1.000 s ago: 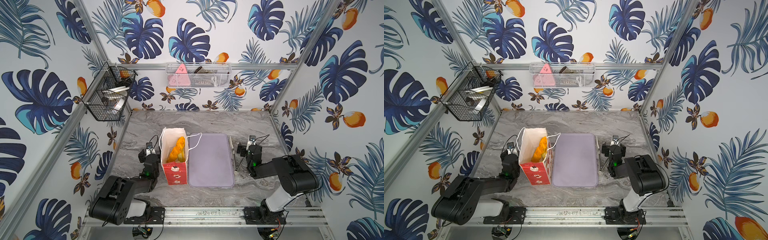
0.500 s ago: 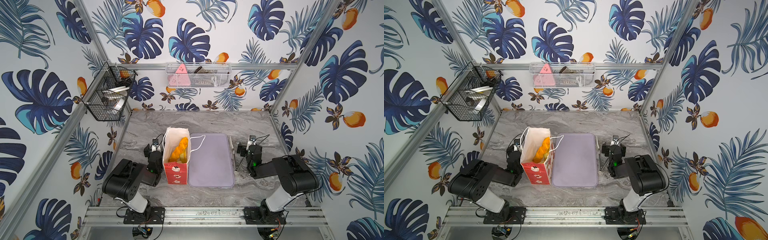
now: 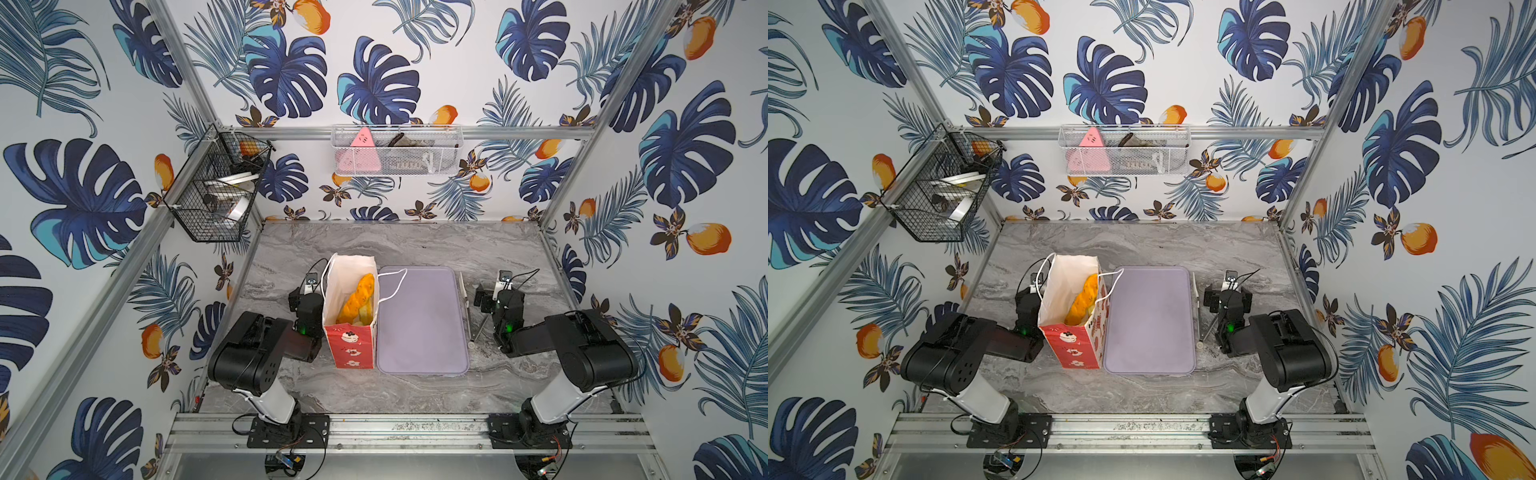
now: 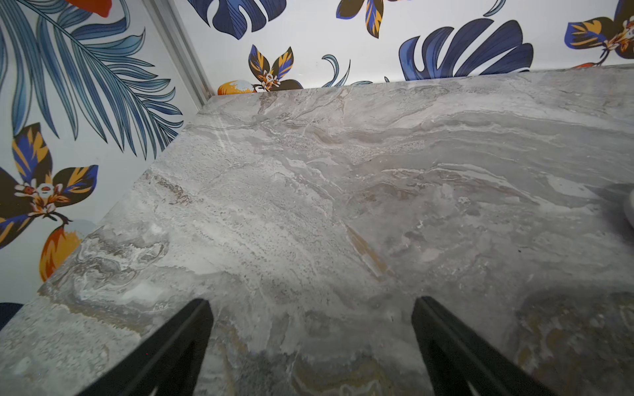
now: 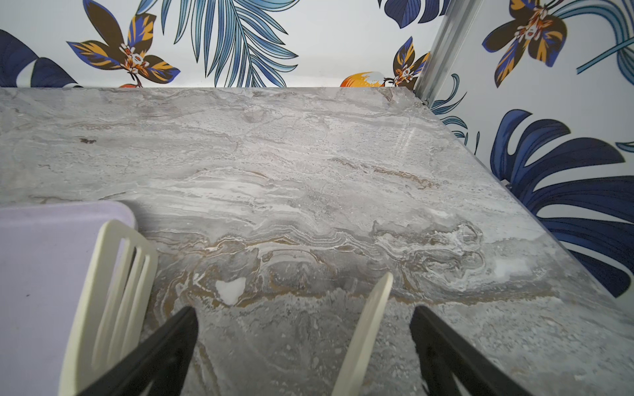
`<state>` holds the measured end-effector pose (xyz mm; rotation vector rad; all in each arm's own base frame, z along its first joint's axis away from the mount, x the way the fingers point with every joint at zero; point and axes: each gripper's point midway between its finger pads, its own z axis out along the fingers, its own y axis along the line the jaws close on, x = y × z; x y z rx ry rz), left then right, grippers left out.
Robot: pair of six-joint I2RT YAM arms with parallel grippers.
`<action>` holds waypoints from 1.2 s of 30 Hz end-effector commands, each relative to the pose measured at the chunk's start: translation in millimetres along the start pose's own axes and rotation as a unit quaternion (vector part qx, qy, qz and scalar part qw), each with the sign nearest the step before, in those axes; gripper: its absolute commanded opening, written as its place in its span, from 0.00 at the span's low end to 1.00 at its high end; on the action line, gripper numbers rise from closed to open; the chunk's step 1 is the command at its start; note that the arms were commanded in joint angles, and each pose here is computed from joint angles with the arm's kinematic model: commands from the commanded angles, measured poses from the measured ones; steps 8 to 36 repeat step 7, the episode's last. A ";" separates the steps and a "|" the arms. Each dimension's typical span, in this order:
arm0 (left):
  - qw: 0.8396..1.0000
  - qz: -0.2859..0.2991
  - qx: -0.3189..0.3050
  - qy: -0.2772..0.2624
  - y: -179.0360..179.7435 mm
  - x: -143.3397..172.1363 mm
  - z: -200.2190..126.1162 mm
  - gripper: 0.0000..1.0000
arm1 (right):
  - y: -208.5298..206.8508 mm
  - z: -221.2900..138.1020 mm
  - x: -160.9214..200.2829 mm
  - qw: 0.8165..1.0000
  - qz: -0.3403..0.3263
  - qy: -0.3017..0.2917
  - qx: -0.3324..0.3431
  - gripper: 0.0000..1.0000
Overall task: Pack bread into a paper bag
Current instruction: Reset both arms
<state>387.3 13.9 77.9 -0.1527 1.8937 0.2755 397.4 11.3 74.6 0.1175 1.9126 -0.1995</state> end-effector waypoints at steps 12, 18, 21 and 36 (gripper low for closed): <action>1.000 -0.009 0.003 -0.003 -0.5 -3.3 1.1 0.99 | -0.2 1.7 -0.3 1.000 0.005 0.004 -0.004 1.00; 1.000 -0.009 0.003 -0.003 -0.5 -3.3 1.1 0.99 | -0.2 1.7 -0.3 1.000 0.005 0.004 -0.004 1.00; 1.000 -0.009 0.003 -0.003 -0.5 -3.3 1.1 0.99 | -0.2 1.7 -0.3 1.000 0.005 0.004 -0.004 1.00; 1.000 -0.009 0.003 -0.003 -0.5 -3.3 1.1 0.99 | -0.2 1.7 -0.3 1.000 0.005 0.004 -0.004 1.00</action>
